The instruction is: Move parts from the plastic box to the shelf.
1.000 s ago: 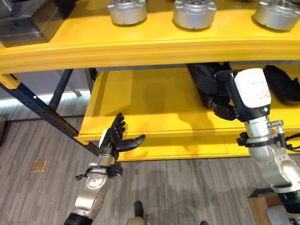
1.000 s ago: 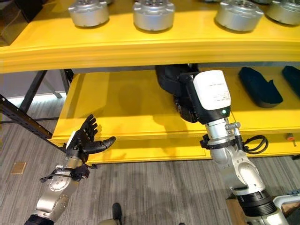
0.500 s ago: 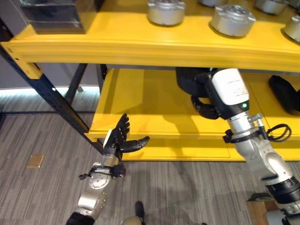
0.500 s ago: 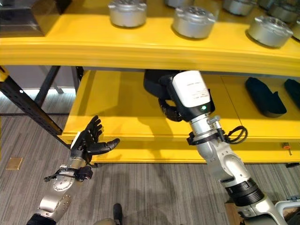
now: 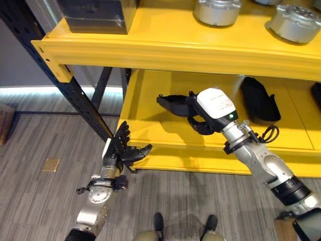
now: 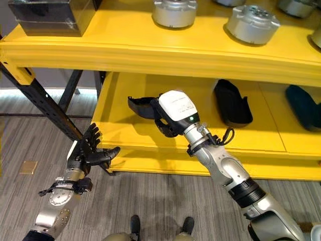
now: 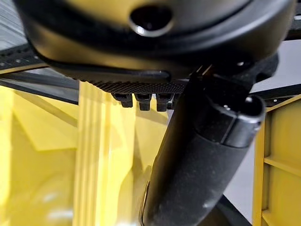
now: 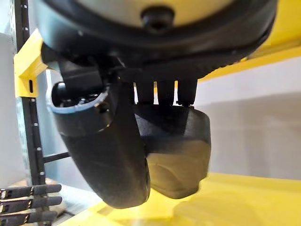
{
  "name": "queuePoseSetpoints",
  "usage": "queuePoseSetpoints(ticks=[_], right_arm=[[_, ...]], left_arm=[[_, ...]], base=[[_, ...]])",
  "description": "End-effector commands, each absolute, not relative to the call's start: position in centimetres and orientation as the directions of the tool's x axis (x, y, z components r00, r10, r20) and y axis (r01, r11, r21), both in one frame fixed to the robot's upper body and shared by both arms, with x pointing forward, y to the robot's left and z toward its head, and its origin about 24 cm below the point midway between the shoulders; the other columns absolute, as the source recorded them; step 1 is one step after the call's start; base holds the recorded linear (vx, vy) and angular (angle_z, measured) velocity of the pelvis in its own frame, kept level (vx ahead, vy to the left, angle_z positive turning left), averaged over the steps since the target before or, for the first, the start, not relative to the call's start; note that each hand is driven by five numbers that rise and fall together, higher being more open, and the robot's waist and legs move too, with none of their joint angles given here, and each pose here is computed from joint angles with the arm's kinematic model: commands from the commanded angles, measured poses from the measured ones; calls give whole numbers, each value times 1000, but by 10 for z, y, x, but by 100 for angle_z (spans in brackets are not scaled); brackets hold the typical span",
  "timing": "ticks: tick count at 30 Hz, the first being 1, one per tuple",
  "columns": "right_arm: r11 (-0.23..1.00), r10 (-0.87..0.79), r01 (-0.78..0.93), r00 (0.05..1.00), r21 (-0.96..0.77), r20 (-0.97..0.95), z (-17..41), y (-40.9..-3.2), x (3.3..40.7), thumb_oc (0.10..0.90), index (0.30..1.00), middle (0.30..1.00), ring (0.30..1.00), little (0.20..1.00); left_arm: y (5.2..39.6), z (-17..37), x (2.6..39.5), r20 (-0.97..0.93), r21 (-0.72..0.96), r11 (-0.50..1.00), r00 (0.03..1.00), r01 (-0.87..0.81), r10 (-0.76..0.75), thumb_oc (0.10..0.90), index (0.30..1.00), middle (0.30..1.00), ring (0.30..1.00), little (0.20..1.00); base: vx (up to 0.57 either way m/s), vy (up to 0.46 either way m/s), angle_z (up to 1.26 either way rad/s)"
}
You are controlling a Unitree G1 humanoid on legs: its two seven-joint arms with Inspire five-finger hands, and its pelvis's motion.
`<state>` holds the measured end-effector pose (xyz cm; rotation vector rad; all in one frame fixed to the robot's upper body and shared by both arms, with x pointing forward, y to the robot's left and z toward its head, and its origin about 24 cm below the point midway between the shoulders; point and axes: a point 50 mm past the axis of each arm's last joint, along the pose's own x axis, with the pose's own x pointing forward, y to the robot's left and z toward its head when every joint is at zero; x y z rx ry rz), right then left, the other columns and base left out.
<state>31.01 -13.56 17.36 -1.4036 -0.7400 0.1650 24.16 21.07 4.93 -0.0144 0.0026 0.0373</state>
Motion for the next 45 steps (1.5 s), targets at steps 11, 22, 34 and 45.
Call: queuePoseSetpoints(ticks=[11, 22, 34, 45], right_arm=[[220, 392, 560, 699, -799, 598, 248, -152, 341, 400, 300, 300, 300, 300], [118, 267, 522, 803, -845, 533, 240, -175, 371, 400, 300, 300, 300, 300], [208, 113, 513, 833, -833, 542, 242, -181, 390, 400, 300, 300, 300, 300], [385, -65, 569, 802, -726, 594, 248, -185, 398, 400, 300, 300, 300, 300]], left_arm=[[183, 115, 263, 326, -39, 988, 937, 148, -127, 900, 1000, 1000, 1000, 1000], [179, 119, 268, 353, -50, 987, 927, 151, -124, 900, 1000, 1000, 1000, 1000], [174, 122, 270, 368, -76, 985, 922, 154, -116, 900, 1000, 1000, 1000, 1000], [170, 123, 272, 372, -96, 984, 922, 153, -107, 900, 1000, 1000, 1000, 1000]], base=[[-100, -86, 5], [-51, -1, -5], [-4, 1, -1], [-1, 1, 2]])
